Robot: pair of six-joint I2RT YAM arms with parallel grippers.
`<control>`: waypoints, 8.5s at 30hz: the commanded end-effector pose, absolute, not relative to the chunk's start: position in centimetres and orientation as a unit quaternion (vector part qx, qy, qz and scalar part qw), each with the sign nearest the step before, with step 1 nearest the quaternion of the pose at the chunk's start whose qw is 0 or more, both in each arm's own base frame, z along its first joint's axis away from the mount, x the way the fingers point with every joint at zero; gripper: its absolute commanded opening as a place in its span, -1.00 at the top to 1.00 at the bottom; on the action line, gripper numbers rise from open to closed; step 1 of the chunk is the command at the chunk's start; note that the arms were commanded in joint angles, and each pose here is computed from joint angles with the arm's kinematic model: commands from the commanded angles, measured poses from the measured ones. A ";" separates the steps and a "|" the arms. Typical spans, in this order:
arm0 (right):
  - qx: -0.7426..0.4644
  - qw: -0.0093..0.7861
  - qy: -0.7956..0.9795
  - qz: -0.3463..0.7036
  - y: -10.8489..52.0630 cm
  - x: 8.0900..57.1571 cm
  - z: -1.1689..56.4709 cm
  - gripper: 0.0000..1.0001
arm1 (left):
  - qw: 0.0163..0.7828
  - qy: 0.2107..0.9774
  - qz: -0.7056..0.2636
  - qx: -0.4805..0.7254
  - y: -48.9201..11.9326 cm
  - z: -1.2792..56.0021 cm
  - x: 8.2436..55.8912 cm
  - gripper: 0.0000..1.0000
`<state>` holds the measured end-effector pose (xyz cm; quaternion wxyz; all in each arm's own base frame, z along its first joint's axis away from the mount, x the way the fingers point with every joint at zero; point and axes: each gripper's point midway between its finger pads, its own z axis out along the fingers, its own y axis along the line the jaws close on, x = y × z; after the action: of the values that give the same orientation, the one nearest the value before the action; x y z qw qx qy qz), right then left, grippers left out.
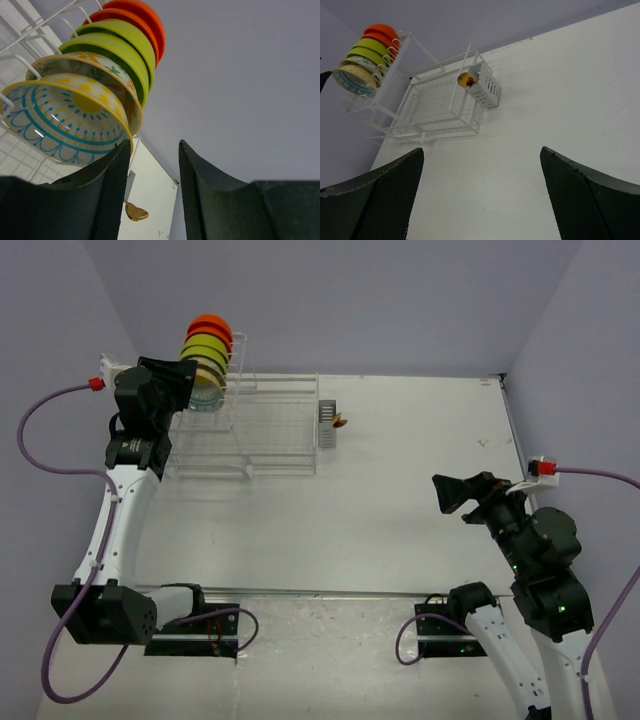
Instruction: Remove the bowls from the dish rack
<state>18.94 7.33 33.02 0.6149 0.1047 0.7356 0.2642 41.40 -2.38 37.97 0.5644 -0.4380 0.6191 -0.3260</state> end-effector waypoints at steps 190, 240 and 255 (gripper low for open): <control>0.267 0.336 0.900 0.072 6.2 53.3 8.5 -0.04 | 0.617 0.754 -0.110 -0.196 -7.6 42.1 38.9 -1.00; 0.127 0.543 0.765 0.322 10.1 29.9 32.2 -0.98 | 0.556 0.592 -0.315 -0.490 -0.1 33.9 47.7 0.60; 0.126 0.568 0.745 0.326 9.7 28.8 34.3 -0.98 | 0.590 0.541 -0.388 -0.457 -1.2 39.8 43.9 1.00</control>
<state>29.19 9.51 32.50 0.5525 0.1418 0.7575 0.3175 46.26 -1.76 34.18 0.5419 -0.4850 0.5900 -0.3507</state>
